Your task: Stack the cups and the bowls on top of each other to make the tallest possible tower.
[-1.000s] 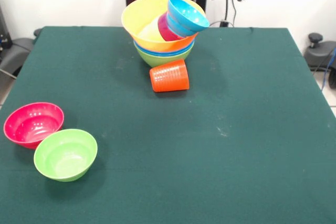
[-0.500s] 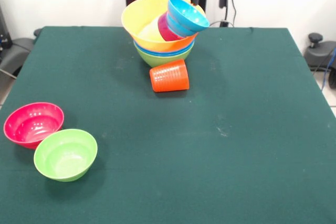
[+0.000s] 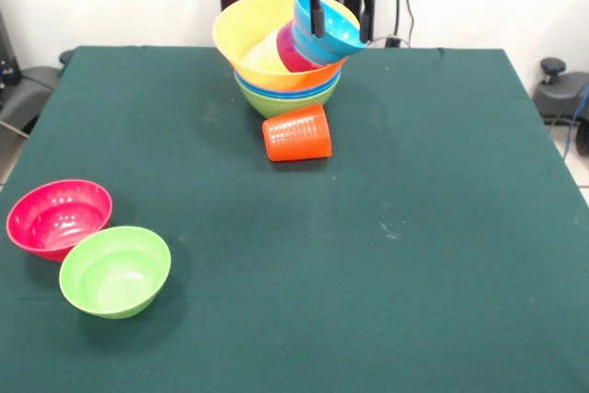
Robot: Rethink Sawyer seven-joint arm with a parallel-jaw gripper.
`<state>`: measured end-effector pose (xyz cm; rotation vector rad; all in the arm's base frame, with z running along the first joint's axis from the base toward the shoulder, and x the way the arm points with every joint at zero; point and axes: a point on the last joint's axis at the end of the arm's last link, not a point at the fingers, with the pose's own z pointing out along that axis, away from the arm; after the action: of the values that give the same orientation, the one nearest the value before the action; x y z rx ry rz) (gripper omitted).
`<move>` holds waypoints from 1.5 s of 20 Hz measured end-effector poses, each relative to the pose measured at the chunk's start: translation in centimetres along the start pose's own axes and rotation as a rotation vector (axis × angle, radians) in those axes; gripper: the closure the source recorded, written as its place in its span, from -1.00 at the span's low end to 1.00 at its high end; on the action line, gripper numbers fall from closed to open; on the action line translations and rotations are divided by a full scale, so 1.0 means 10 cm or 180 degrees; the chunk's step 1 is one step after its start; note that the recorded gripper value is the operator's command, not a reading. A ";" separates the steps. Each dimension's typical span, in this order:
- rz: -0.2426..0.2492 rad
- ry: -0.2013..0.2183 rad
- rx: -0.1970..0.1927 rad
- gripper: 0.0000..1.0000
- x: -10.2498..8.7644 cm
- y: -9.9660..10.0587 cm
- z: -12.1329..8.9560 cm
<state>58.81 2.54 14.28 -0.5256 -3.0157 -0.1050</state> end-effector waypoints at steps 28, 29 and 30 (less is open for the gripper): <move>-0.0148 -0.0010 -0.0040 -1.00 -0.80 0.11 0.16; -0.0158 -0.0004 -0.0044 -1.00 -0.84 0.11 0.17; -0.0162 0.0006 -0.0050 -1.00 -0.87 0.10 0.19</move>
<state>67.23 0.73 11.67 -0.4498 -3.0296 -0.1321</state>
